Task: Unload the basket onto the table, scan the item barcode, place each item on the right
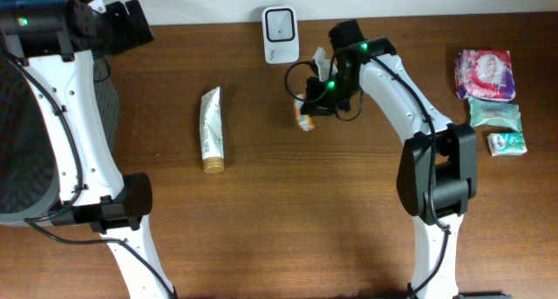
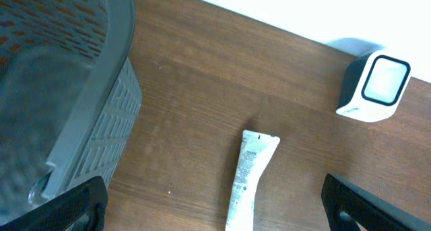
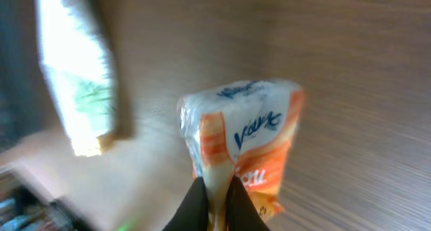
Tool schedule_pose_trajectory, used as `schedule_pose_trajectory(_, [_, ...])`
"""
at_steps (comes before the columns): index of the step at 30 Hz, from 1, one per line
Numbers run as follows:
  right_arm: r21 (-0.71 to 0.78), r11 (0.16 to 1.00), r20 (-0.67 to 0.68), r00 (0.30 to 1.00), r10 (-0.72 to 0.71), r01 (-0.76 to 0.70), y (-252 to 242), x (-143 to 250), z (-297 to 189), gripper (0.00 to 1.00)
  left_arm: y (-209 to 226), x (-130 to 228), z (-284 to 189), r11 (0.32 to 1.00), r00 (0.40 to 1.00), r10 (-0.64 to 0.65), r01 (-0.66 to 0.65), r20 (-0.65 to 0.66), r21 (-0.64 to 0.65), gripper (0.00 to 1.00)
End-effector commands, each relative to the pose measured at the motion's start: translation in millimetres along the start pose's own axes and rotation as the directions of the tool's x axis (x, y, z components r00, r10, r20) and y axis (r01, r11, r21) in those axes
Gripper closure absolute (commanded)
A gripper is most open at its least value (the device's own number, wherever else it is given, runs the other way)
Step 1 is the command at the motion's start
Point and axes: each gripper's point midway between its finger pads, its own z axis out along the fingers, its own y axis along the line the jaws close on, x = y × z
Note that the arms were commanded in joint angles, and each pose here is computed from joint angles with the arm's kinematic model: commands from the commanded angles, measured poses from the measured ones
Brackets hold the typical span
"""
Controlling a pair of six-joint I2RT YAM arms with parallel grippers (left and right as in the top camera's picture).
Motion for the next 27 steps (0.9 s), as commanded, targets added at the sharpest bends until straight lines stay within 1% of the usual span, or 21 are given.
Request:
schedule_pose_trajectory(1, [-0.277, 0.957, -0.106, 0.992, 0.062, -0.089, 23, 28, 23, 0.96, 2, -3, -12, 1.000, 1.000, 0.009, -0.009, 0.029, -0.002, 0.01])
schedule_pose_trajectory(3, [-0.251, 0.948, -0.113, 0.979, 0.169, -0.193, -7, 36, 37, 0.96, 2, -3, -12, 1.000, 1.000, 0.009, -0.009, 0.029, -0.002, 0.01])
schedule_pose_trajectory(4, [-0.189, 0.955, -0.095, 0.973, 0.212, -0.227, -30, 37, 37, 0.96, 2, -3, -12, 1.000, 1.000, 0.009, -0.009, 0.029, -0.002, 0.01])
schedule_pose_trajectory(6, [0.002, 0.954, -0.050, 0.953, 0.299, -0.299, -80, 39, 25, 0.96, 2, -3, -12, 1.000, 1.000, 0.009, -0.009, 0.029, -0.002, 0.01])
schedule_pose_trajectory(7, [0.044, 0.945, -0.037, 0.944, 0.327, -0.326, -95, 39, 12, 0.91, 2, -3, -12, 1.000, 1.000, 0.009, -0.009, 0.029, -0.002, 0.01])
schedule_pose_trajectory(8, [0.045, 0.945, -0.039, 0.944, 0.327, -0.325, -101, 38, -2, 0.83, 2, -3, -12, 1.000, 1.000, 0.009, -0.009, 0.029, -0.002, 0.01])
schedule_pose_trajectory(10, [0.046, 0.956, -0.052, 0.955, 0.291, -0.289, -101, 35, -28, 0.73, 2, -3, -12, 1.000, 1.000, 0.009, -0.009, 0.029, -0.002, 0.01])
schedule_pose_trajectory(11, [0.040, 0.965, -0.058, 0.963, 0.262, -0.260, -97, 33, -35, 0.60, 2, -3, -12, 1.000, 1.000, 0.009, -0.009, 0.029, -0.002, 0.01])
schedule_pose_trajectory(12, [0.004, 0.972, -0.064, 0.970, 0.234, -0.234, -89, 32, -36, 0.32, 2, -3, -12, 1.000, 1.000, 0.009, -0.009, 0.029, -0.002, 0.01])
schedule_pose_trajectory(13, [-0.022, 0.975, -0.070, 0.973, 0.220, -0.222, -85, 32, -35, 0.27, 2, -3, -12, 1.000, 1.000, 0.009, -0.009, 0.029, -0.002, 0.01])
schedule_pose_trajectory(16, [-0.021, 0.982, -0.082, 0.979, 0.188, -0.190, -75, 34, -24, 0.26, 2, -3, -12, 1.000, 1.000, 0.009, -0.009, 0.029, -0.002, 0.01])
schedule_pose_trajectory(17, [-0.016, 0.984, -0.080, 0.981, 0.178, -0.179, -71, 33, -16, 0.23, 2, -3, -12, 1.000, 1.000, 0.009, -0.009, 0.029, -0.002, 0.01])
schedule_pose_trajectory(18, [0.017, 0.979, -0.080, 0.976, 0.204, -0.203, -72, 35, -8, 0.23, 2, -3, -12, 1.000, 1.000, 0.009, -0.009, 0.029, -0.002, 0.01])
schedule_pose_trajectory(19, [0.059, 0.971, -0.077, 0.968, 0.237, -0.233, -76, 38, 1, 0.27, 2, -3, -12, 1.000, 1.000, 0.009, -0.009, 0.029, -0.002, 0.01])
schedule_pose_trajectory(23, [0.071, 0.971, -0.101, 0.967, 0.234, -0.227, -75, 56, 35, 0.49, 2, -3, -12, 1.000, 1.000, 0.009, -0.009, 0.029, -0.002, 0.01])
schedule_pose_trajectory(24, [0.073, 0.971, -0.109, 0.966, 0.233, -0.226, -76, 61, 40, 0.57, 2, -3, -12, 1.000, 1.000, 0.009, -0.009, 0.029, -0.002, 0.01])
schedule_pose_trajectory(25, [0.074, 0.970, -0.113, 0.964, 0.239, -0.232, -78, 65, 45, 0.68, 2, -3, -12, 1.000, 1.000, 0.009, -0.009, 0.029, -0.002, 0.01])
schedule_pose_trajectory(26, [0.075, 0.969, -0.121, 0.963, 0.242, -0.234, -77, 67, 46, 0.94, 2, -3, -12, 1.000, 1.000, 0.009, -0.009, 0.029, -0.002, 0.01])
schedule_pose_trajectory(27, [0.027, 0.971, -0.132, 0.962, 0.238, -0.237, -68, 67, 46, 0.96, 2, -3, -12, 1.000, 1.000, 0.009, -0.009, 0.029, -0.002, 0.01])
